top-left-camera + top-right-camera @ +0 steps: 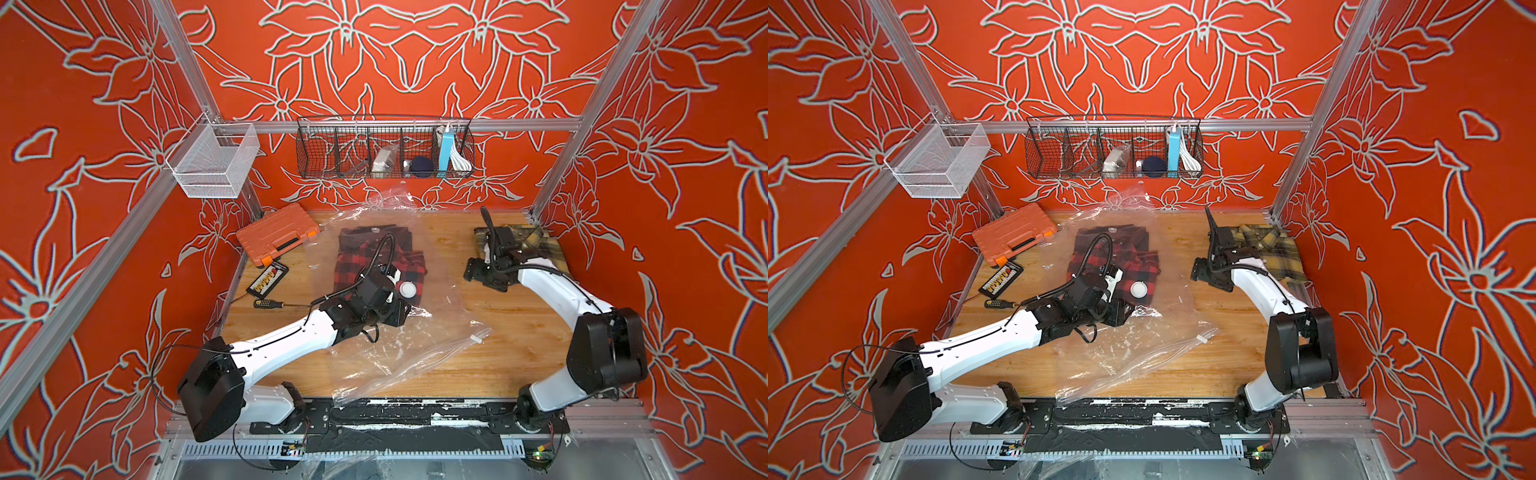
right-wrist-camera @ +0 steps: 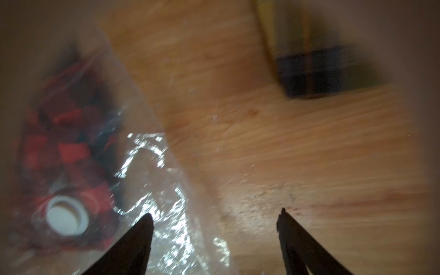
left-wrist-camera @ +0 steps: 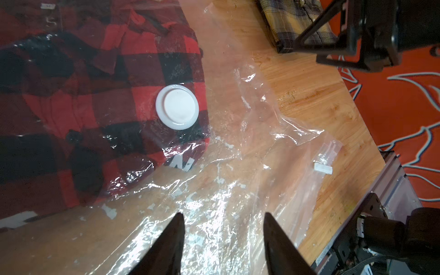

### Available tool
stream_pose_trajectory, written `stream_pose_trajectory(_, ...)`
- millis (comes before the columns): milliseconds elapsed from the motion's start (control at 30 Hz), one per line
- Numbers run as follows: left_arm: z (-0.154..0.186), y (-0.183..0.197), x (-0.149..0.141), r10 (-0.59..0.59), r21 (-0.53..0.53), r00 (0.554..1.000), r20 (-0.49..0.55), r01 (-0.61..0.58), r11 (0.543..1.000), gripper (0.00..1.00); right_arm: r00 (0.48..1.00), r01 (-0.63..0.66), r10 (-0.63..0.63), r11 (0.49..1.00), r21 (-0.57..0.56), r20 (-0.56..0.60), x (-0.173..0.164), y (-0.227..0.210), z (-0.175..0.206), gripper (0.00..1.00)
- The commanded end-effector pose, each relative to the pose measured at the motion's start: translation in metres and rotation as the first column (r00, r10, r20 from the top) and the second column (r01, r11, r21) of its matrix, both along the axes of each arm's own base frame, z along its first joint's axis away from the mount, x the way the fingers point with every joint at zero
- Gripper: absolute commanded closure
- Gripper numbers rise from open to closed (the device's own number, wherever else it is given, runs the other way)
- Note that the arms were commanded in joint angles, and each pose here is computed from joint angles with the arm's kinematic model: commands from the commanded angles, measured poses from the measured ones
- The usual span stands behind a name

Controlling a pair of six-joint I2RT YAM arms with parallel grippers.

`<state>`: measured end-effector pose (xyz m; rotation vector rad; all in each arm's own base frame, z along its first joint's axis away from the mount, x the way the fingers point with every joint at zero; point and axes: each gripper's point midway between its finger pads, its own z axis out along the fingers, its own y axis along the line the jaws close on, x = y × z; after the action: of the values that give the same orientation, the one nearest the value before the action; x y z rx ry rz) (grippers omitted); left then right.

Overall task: Place the folded shirt into the vacuum bag
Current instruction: Pick up the shirt from the center of the board.

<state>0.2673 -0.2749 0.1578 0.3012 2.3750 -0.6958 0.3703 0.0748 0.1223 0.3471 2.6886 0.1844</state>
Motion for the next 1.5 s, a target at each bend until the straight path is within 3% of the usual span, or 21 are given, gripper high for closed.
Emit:
stream_pose_trajectory(0,0.005,-0.007,0.001,-0.018,-0.018,1.000,0.008,0.018,1.000,0.47,0.997,0.064,-0.073,0.954,-0.294,-0.021,0.018,-0.051,-0.004,0.12)
stream_pose_trajectory(267,0.010,-0.007,0.001,-0.028,-0.016,0.999,0.025,0.028,0.999,0.47,0.989,0.030,-0.090,0.902,-0.431,-0.119,0.062,-0.074,-0.030,0.08)
stream_pose_trajectory(500,0.007,-0.011,0.002,-0.034,-0.025,0.999,0.013,0.035,0.999,0.47,0.976,0.048,-0.110,0.950,-0.308,-0.187,0.067,-0.075,-0.071,0.16)
stream_pose_trajectory(600,0.004,-0.011,0.002,-0.032,-0.022,0.999,0.004,0.032,0.999,0.47,0.968,0.064,-0.115,0.973,-0.223,-0.224,0.068,-0.072,-0.088,0.24)
stream_pose_trajectory(767,0.005,-0.005,0.001,-0.019,-0.006,1.000,0.012,0.019,1.000,0.47,0.958,0.095,-0.101,0.995,-0.037,-0.267,0.069,-0.060,-0.110,0.47)
stream_pose_trajectory(900,0.011,-0.009,0.001,-0.034,-0.019,0.999,0.011,0.034,0.999,0.47,0.966,0.090,-0.079,0.995,0.034,-0.248,0.070,-0.049,-0.108,0.78)
stream_pose_trajectory(1033,0.007,-0.010,0.003,-0.020,-0.018,1.000,0.007,0.020,1.000,0.47,0.979,0.088,-0.057,0.984,0.158,-0.195,0.069,-0.029,-0.091,0.99)
stream_pose_trajectory(1200,-0.003,-0.028,0.002,-0.059,-0.050,0.998,-0.024,0.057,0.997,0.47,0.993,0.048,-0.010,0.941,0.335,-0.115,0.058,0.005,-0.057,1.00)
stream_pose_trajectory(1467,-0.032,-0.066,0.002,-0.119,-0.076,0.989,-0.086,0.112,0.991,0.47,0.997,0.018,0.020,0.891,0.453,-0.079,0.017,0.029,-0.032,1.00)
